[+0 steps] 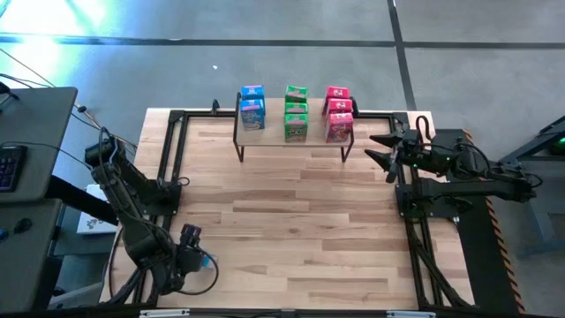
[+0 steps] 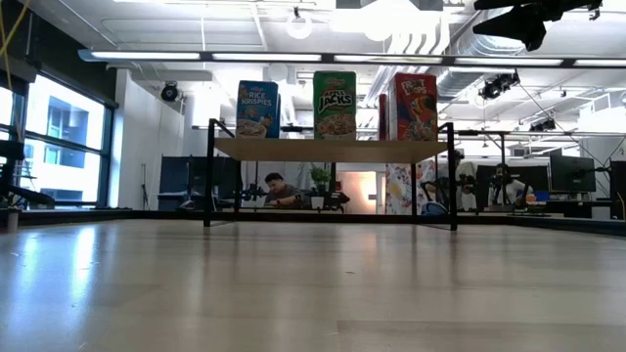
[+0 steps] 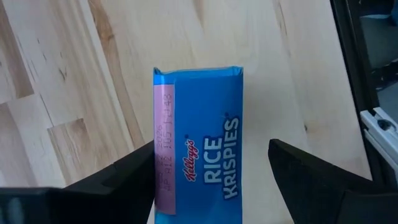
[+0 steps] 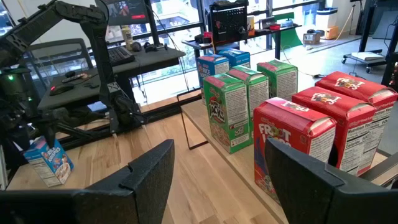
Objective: Stack cereal on shelf
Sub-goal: Put the blue cereal box aligned with the other blue cereal boxes on the shelf
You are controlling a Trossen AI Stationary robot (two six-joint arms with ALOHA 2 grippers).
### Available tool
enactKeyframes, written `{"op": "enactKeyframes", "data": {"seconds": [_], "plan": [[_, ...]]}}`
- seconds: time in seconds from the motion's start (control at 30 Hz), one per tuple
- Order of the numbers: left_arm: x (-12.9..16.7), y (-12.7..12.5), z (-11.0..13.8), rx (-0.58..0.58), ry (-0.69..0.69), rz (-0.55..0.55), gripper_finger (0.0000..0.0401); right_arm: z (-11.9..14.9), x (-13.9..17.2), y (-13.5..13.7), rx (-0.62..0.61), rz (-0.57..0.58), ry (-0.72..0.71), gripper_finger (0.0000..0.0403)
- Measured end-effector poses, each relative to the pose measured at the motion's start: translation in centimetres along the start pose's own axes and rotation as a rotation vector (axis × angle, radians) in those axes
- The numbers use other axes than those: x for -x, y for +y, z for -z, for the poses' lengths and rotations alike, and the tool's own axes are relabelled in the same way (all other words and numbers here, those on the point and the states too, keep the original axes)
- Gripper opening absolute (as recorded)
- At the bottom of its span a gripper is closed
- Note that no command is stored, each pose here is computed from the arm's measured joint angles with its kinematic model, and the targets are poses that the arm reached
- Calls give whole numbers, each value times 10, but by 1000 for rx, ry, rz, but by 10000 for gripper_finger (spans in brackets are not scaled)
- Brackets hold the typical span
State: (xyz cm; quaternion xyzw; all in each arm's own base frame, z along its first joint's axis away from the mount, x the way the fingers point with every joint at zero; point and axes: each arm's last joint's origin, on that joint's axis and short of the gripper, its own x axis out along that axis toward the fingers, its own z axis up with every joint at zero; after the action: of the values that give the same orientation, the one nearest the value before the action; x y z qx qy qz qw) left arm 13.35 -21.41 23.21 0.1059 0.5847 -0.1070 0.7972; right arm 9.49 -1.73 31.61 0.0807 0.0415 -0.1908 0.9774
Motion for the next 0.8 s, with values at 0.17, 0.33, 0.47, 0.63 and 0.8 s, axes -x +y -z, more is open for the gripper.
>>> {"op": "enactKeyframes", "data": {"seconds": [0.17, 0.33, 0.47, 0.63, 0.8], "plan": [[-7, 2, 2, 6, 8, 1, 257, 0, 0, 0, 0, 0, 0, 242], [-15, 4, 3, 14, -1, 6, 209, 0, 0, 0, 0, 0, 0, 242], [-15, 4, 3, 15, -1, 7, 174, 0, 0, 0, 0, 0, 0, 242], [-15, 4, 3, 21, 4, 7, 145, 0, 0, 0, 0, 0, 0, 242], [-8, 7, 4, 28, -11, 20, 132, 0, 0, 0, 0, 0, 0, 242]]}}
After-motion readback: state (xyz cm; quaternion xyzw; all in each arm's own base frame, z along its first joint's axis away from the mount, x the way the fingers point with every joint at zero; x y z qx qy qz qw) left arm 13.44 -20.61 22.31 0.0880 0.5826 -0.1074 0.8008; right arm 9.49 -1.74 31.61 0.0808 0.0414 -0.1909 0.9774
